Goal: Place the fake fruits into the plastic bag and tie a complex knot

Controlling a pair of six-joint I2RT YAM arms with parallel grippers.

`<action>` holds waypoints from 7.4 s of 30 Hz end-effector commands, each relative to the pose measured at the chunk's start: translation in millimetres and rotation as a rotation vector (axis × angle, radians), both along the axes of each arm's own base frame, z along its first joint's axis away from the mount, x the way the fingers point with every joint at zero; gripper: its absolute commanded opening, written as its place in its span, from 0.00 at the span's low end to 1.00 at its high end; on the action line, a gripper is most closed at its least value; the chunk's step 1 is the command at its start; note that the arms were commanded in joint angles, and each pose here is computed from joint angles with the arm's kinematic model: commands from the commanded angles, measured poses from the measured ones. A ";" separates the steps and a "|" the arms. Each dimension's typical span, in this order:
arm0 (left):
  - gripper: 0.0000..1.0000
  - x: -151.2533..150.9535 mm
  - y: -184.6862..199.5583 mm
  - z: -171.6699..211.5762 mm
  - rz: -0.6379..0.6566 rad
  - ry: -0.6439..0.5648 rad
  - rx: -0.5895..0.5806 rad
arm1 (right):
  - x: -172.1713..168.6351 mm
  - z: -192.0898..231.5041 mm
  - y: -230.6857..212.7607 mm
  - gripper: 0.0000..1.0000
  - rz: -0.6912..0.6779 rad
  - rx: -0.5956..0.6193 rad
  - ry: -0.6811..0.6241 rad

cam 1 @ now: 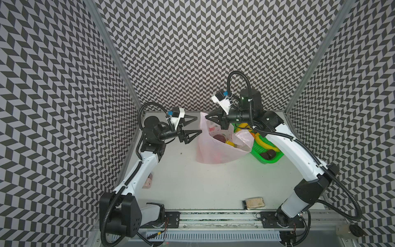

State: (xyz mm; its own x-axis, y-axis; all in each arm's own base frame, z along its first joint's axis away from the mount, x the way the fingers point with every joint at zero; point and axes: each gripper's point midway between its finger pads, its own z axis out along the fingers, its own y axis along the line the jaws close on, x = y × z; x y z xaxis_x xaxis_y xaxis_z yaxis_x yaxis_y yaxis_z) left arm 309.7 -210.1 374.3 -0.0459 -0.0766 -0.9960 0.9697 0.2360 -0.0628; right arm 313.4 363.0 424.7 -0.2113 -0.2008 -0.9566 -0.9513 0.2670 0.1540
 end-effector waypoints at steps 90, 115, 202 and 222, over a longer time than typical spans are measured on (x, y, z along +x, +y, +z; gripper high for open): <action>0.03 1.4 -51.6 -127.3 -0.079 0.125 0.023 | -76.6 63.2 -168.3 0.96 -0.368 0.355 -0.186; 0.70 -40.5 14.1 10.1 0.227 -0.038 -0.024 | -45.5 71.4 -152.0 0.98 -0.335 0.512 0.000; 0.62 -30.8 -84.5 47.6 0.076 0.198 -0.021 | -58.3 -53.7 -110.3 0.50 -0.051 0.158 0.017; 0.76 -51.6 -82.0 54.2 -0.044 0.207 -0.025 | -70.2 -34.0 -103.0 0.00 0.046 0.256 -0.039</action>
State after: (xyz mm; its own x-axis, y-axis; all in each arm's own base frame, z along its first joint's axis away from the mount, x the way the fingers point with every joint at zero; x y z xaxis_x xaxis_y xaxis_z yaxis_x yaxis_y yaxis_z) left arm 267.8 -285.3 419.9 -0.2744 -0.0871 -0.9577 0.9275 0.2391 -0.2875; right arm 250.4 260.1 377.0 -0.2463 0.0168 -0.9690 -0.9473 0.2072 0.2444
